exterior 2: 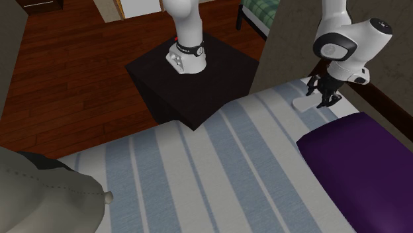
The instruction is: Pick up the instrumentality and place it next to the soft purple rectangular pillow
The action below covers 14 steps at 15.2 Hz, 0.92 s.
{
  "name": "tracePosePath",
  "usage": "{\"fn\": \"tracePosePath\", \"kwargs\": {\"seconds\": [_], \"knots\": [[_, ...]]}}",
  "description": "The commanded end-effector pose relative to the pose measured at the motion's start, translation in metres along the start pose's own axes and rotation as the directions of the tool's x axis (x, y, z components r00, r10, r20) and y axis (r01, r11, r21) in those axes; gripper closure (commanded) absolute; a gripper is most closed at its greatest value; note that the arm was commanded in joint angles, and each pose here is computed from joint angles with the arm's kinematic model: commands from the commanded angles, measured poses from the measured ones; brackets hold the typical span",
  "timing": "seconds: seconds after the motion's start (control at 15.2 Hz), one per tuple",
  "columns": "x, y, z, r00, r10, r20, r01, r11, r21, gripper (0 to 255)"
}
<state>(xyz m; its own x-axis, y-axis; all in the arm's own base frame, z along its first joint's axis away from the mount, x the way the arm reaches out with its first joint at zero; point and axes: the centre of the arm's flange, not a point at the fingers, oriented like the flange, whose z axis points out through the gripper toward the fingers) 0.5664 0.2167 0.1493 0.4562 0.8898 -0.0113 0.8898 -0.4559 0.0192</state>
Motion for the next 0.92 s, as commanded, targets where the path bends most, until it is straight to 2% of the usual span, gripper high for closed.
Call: {"fn": "tracePosePath", "kwargs": {"seconds": [0.0,0.4,0.86], "knots": [[0.000,0.000,0.012,1.000,0.000,-0.001,0.000,1.000,0.000,255],[0.000,0.000,0.044,1.000,0.000,-0.001,0.000,1.000,0.000,255],[0.000,0.000,0.044,1.000,0.000,-0.001,0.000,1.000,0.000,255]]}}
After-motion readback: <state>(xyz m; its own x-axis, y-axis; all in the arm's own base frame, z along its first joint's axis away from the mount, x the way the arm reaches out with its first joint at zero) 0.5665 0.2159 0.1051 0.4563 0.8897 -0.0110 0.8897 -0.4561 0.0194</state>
